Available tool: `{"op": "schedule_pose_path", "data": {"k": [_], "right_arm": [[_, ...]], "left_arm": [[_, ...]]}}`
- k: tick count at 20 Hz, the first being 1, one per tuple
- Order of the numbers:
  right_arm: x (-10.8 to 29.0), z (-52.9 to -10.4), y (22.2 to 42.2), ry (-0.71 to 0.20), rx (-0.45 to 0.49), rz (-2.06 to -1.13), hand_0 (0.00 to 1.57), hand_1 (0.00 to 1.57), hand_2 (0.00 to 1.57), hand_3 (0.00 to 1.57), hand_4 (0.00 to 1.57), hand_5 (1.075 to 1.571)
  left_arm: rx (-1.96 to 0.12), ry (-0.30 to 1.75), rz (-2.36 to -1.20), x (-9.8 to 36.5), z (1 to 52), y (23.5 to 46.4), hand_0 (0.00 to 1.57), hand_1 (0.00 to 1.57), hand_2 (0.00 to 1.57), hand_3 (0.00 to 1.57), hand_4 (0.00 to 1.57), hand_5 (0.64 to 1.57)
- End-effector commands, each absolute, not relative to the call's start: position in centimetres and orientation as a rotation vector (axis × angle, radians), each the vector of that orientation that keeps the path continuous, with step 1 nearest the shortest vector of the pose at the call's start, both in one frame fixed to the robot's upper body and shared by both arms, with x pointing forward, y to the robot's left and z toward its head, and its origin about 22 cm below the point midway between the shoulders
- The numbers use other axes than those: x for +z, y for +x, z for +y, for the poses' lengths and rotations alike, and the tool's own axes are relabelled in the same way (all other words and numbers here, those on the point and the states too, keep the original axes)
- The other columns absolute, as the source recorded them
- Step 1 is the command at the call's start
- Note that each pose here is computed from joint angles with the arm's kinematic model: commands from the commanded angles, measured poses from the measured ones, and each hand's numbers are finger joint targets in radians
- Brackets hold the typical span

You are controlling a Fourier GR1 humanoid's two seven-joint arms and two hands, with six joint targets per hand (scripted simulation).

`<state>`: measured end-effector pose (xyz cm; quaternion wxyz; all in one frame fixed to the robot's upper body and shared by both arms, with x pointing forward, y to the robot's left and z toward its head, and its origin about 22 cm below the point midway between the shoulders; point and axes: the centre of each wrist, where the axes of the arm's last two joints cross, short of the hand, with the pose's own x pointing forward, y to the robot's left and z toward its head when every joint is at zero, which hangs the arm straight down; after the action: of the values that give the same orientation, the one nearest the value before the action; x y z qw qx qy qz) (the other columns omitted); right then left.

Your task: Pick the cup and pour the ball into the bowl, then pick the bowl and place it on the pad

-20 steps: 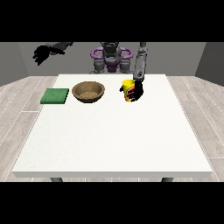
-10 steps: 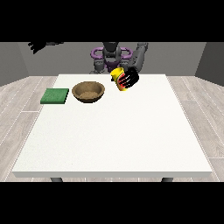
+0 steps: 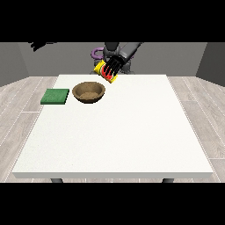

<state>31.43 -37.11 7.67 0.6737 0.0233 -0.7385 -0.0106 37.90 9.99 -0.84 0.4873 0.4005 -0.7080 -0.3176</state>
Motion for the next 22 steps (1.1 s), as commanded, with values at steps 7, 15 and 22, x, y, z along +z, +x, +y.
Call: {"op": "schedule_pose_path", "data": {"k": [7, 15, 22], "right_arm": [[4.9, -37.8, 30.9, 0.011, -0.073, -1.575, 0.0, 0.0, 0.0, 0.17, 0.43, 1.57], [4.8, -39.5, 30.7, 0.01, -0.108, -1.578, 0.0, 0.0, 0.0, 0.29, 0.44, 1.57], [3.9, -39.8, 29.4, 0.032, -0.096, -1.618, 0.0, 0.0, 0.0, 0.42, 0.44, 1.57]], "left_arm": [[-1.196, 1.184, -1.528, -2.5, 7.2, 36.2, 0.91, 0.91, 1.57, 1.5, 1.04, 1.571], [-1.326, 1.366, -1.518, 2.2, 4.3, 37.8, 0.0, 0.0, 1.57, 1.31, 0.78, 1.543], [-1.424, 1.451, -1.487, 1.1, 5.4, 37.5, 0.53, 0.53, 1.45, 1.57, 0.5, 1.54]]}}
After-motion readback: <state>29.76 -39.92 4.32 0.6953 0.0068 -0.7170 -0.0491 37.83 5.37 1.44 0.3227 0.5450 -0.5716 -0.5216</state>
